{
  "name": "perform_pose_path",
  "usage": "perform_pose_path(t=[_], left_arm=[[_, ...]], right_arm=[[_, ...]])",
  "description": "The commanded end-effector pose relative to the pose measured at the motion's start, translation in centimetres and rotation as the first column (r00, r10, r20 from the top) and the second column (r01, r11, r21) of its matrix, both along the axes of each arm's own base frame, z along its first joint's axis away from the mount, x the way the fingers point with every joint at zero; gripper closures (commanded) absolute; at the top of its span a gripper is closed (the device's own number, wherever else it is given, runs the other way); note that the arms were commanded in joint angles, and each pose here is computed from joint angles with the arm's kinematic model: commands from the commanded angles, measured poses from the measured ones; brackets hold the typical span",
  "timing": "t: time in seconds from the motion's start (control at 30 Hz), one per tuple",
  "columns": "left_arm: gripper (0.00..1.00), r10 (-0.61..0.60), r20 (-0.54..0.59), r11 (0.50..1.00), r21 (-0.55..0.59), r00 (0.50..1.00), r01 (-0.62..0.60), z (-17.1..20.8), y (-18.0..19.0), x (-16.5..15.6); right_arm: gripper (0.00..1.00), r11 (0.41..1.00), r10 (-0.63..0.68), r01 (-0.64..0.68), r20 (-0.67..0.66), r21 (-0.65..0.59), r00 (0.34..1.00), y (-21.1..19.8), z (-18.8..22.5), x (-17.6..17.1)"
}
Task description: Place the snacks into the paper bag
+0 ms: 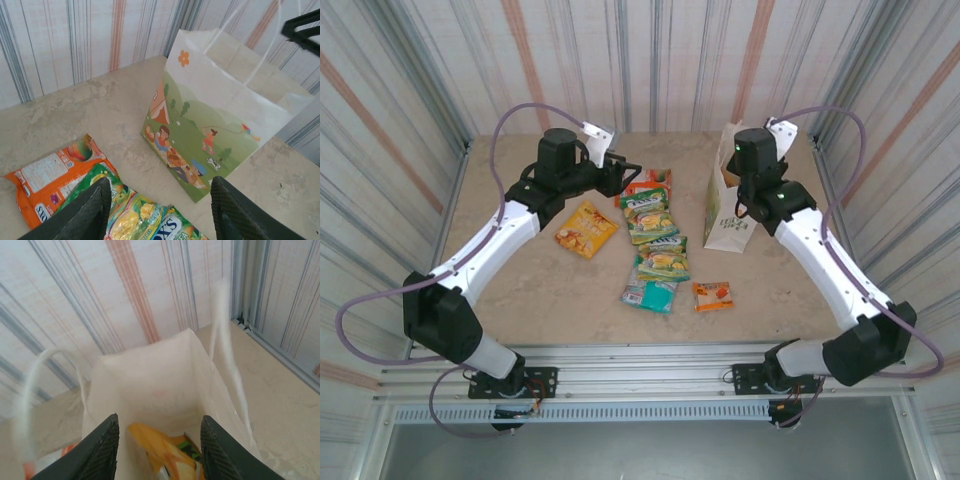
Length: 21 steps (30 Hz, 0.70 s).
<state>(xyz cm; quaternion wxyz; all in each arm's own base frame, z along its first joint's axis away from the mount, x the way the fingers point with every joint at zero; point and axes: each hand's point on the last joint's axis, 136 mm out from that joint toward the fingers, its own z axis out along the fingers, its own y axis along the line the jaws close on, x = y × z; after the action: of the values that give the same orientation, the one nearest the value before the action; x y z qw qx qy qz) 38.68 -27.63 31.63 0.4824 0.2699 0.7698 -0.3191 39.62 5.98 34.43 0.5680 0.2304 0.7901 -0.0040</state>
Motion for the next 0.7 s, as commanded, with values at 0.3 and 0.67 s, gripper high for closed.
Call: perform_pose_path(t=[0.3,0.67], left_arm=[[0.45,0.128,-0.499,0.992,0.055,0.857,-0.116,-9.4,2.1,-3.0],[0.44,0.124,-0.795,0.982,0.012,0.594,-0.189,-18.1,2.6,-7.3]], right_arm=[[0.52,0.908,0.402,-0.368,-0.168,0.201,0.9,3.7,0.3,-8.2],[0.5,0.656,0.709,-0.559,-0.16,0.507,0.687,11.9,-6.4,-13.4]])
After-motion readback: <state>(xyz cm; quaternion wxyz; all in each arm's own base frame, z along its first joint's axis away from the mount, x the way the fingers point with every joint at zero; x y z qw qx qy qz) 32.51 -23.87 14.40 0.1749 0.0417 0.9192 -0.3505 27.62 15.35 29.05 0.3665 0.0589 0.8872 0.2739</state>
